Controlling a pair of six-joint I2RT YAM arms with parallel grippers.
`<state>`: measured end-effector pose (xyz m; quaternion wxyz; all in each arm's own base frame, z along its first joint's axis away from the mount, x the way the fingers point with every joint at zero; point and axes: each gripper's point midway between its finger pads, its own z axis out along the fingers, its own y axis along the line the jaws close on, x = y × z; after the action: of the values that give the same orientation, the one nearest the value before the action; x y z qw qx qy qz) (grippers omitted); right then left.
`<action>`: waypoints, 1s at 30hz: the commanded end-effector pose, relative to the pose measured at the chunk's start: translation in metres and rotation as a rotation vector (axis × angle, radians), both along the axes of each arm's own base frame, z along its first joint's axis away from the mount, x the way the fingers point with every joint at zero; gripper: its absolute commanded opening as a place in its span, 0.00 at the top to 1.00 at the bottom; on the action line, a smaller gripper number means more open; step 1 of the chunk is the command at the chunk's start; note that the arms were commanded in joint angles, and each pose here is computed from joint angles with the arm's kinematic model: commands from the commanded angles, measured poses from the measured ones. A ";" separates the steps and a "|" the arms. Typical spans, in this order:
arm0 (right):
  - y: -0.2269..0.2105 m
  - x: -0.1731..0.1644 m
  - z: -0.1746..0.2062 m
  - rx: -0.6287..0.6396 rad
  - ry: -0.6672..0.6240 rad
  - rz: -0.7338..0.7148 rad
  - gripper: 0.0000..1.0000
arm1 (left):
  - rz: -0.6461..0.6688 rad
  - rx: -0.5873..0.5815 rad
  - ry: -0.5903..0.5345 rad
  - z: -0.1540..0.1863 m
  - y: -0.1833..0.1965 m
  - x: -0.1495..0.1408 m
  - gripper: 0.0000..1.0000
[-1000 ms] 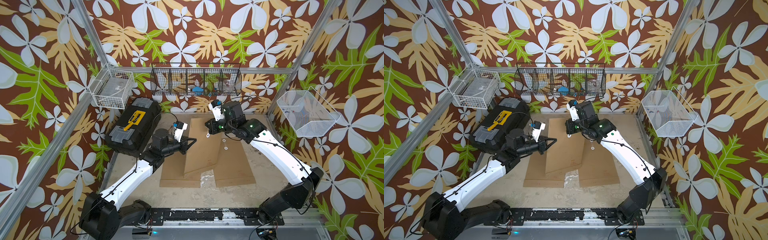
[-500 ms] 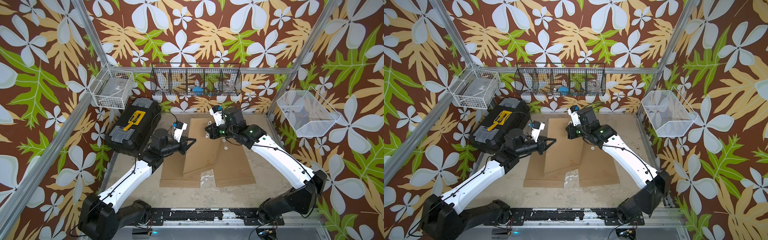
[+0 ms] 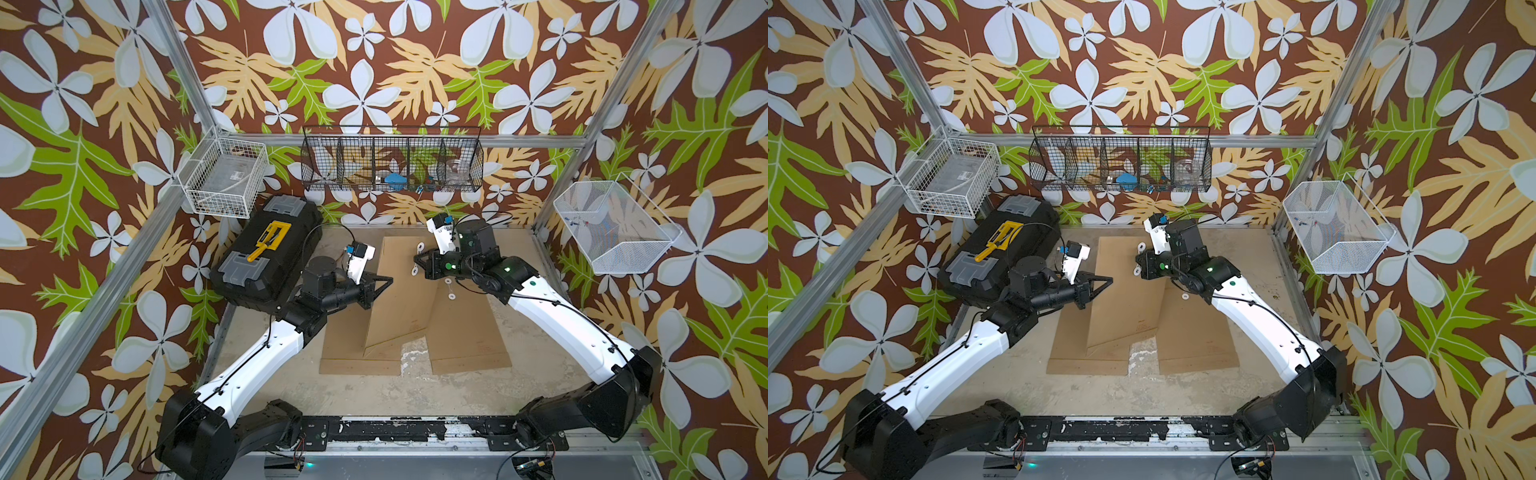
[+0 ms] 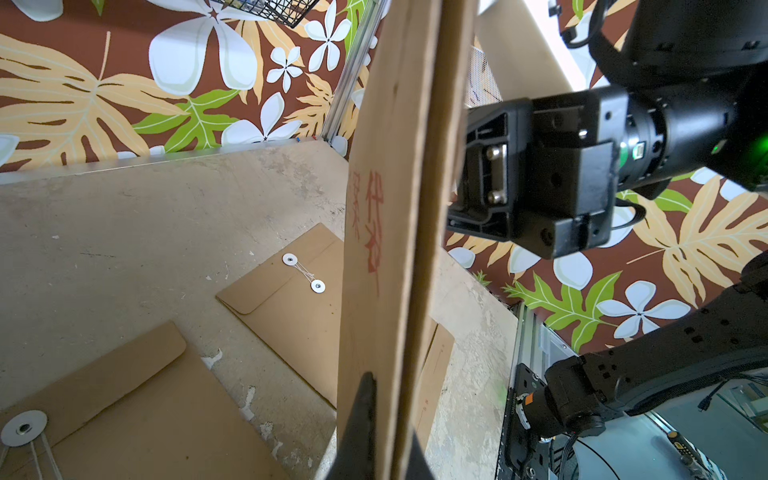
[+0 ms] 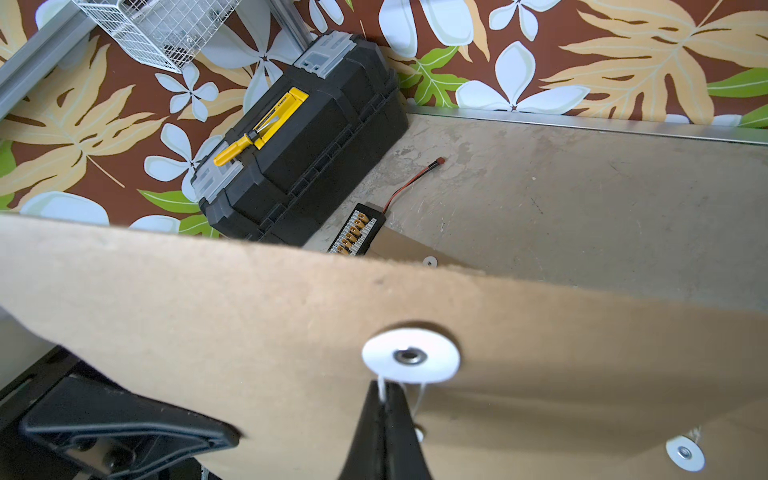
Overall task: Close the mouth of the file bag
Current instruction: Close the file bag.
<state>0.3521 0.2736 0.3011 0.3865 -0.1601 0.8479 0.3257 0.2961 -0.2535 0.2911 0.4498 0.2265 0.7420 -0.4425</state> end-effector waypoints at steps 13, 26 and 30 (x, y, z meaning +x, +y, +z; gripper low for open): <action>-0.006 0.000 -0.005 0.033 0.020 -0.003 0.89 | -0.002 -0.023 -0.056 0.016 -0.001 0.000 1.00; -0.018 0.009 -0.022 0.013 0.041 -0.049 1.00 | 0.005 -0.036 -0.070 0.023 0.002 -0.002 1.00; -0.027 0.014 -0.034 -0.015 0.046 -0.087 1.00 | 0.005 -0.047 -0.073 0.028 0.002 -0.003 1.00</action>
<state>0.3575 0.2596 0.2776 0.3723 -0.1382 0.8528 0.3390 0.2921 -0.2508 0.2965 0.4530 0.2252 0.7410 -0.4416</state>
